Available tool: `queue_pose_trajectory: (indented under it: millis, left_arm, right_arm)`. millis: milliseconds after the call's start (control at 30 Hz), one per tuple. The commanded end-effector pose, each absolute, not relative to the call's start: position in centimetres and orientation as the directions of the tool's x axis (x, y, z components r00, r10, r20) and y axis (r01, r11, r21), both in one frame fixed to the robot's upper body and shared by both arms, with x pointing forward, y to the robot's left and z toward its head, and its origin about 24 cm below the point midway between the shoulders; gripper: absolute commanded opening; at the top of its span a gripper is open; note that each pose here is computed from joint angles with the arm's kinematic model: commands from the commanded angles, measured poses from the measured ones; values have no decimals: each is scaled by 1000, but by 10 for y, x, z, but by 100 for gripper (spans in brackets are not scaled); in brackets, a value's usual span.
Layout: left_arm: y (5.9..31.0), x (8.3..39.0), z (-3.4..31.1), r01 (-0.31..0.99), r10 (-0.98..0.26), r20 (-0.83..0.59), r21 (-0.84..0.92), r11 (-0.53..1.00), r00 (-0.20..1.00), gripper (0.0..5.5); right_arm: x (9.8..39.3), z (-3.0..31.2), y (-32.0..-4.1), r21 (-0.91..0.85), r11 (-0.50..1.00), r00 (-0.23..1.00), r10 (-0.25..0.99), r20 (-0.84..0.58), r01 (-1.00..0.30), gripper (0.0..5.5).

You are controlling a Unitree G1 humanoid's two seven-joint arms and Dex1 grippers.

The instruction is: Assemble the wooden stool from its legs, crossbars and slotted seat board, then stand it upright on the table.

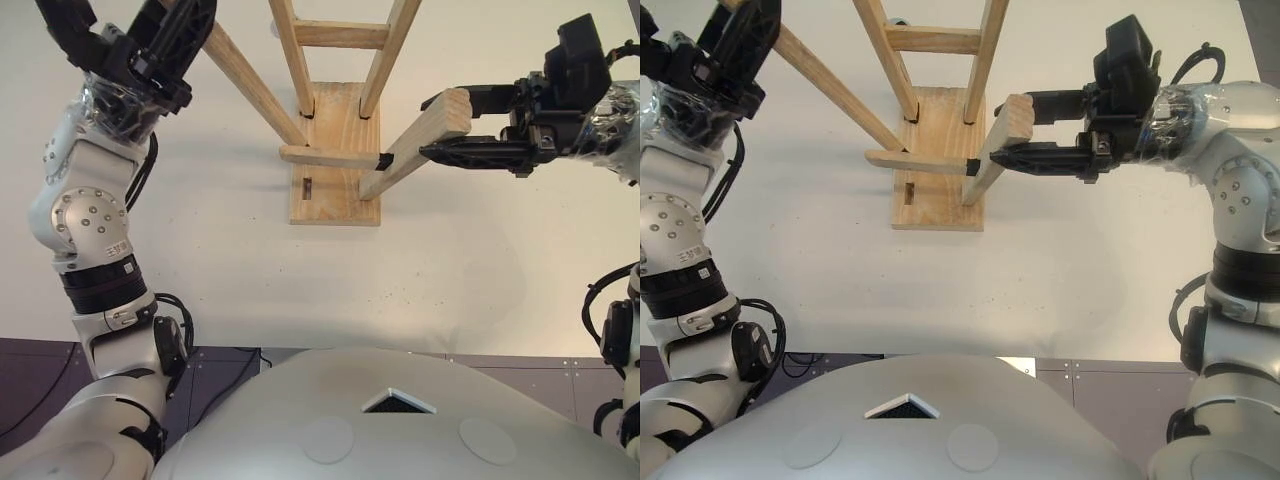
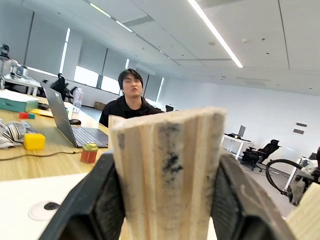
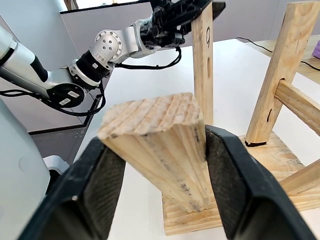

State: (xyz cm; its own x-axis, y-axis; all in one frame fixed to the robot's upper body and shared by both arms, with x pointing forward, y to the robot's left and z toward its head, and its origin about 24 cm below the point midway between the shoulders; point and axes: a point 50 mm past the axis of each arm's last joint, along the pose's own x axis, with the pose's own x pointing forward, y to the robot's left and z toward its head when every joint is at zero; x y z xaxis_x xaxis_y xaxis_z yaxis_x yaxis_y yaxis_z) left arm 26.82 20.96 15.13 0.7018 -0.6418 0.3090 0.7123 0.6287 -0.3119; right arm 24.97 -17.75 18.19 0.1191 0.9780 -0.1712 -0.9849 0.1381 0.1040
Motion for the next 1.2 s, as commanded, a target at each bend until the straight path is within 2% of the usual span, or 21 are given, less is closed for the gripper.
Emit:
queue_pose_trajectory:
  millis: [33, 133, 267, 467, 633, 733, 900, 1033, 1200]
  left_arm:
    - [208, 265, 118, 718, -705, 197, -367, 591, 682, 203]
    - [214, 259, 100, 722, -747, 101, -371, 584, 657, 201]
    - [236, 243, 104, 780, -825, -80, -284, 558, 560, 201]
    - [250, 238, 146, 894, -877, -283, -116, 433, 388, 201]
    - [256, 241, 185, 965, -845, -487, -16, 262, 222, 201]
    - [259, 247, 200, 978, -815, -552, 4, 208, 176, 201]
    - [260, 262, 203, 988, -765, -629, 26, 154, 135, 201]
    - [250, 272, 204, 996, -734, -674, 42, 75, 83, 201]
    - [234, 280, 221, 996, -715, -697, 88, -4, 59, 201]
  right_arm:
    - [250, 177, -179, 125, 132, 106, 974, -199, -983, 229]
    - [250, 176, -181, 121, 138, 111, 972, -206, -983, 229]
    - [249, 174, -181, 123, 135, 107, 972, -210, -983, 227]
    - [245, 169, -180, 117, 152, 125, 970, -210, -982, 225]
    - [240, 162, -177, 112, 164, 137, 967, -214, -980, 222]
    - [238, 160, -174, 112, 168, 142, 967, -209, -979, 220]
    - [234, 153, -169, 116, 170, 145, 969, -202, -978, 218]
    - [231, 148, -165, 119, 168, 143, 971, -193, -979, 216]
    - [227, 143, -159, 123, 167, 143, 973, -182, -978, 214]
